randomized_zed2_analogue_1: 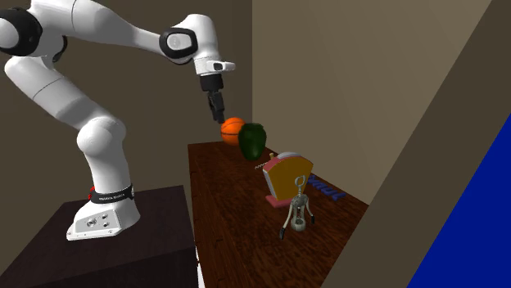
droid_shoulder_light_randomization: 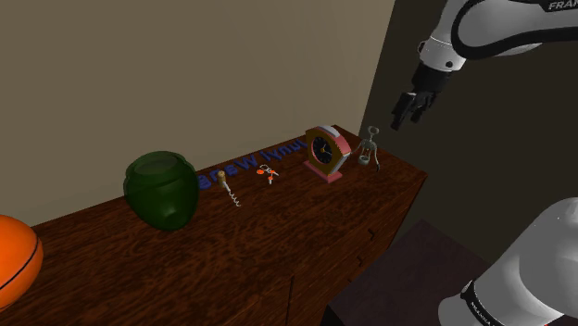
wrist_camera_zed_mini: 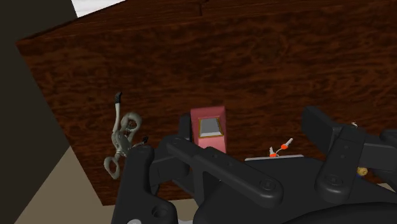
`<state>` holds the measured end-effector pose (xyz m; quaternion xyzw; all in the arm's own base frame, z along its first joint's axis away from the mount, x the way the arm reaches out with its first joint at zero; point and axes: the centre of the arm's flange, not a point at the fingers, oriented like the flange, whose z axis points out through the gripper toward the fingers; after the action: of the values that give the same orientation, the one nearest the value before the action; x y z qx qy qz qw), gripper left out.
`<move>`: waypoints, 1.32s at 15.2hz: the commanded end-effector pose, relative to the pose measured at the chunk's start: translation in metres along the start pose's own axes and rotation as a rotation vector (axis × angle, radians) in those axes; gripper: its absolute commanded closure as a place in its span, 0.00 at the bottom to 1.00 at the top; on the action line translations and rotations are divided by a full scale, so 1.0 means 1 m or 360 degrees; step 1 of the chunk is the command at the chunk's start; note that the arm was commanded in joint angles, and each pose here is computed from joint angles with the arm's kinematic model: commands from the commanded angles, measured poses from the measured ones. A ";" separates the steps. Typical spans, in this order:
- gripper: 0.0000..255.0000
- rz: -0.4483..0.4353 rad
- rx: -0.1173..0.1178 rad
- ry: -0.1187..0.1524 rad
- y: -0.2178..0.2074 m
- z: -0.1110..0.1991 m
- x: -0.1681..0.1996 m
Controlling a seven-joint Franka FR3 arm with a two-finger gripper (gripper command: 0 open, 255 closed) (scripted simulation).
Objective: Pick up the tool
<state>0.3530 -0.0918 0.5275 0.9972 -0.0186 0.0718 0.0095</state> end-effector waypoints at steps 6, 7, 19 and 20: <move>0.00 -0.0105 0.0029 0.0086 0.063 0.060 0.024; 0.00 -0.0119 0.0033 0.0097 0.072 0.069 0.028; 0.00 -0.0291 0.0085 0.0235 0.175 0.174 0.087; 0.00 -0.0306 0.0089 0.0247 0.184 0.183 0.093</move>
<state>0.4572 -0.2759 0.3719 0.9870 0.0740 0.1426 -0.0093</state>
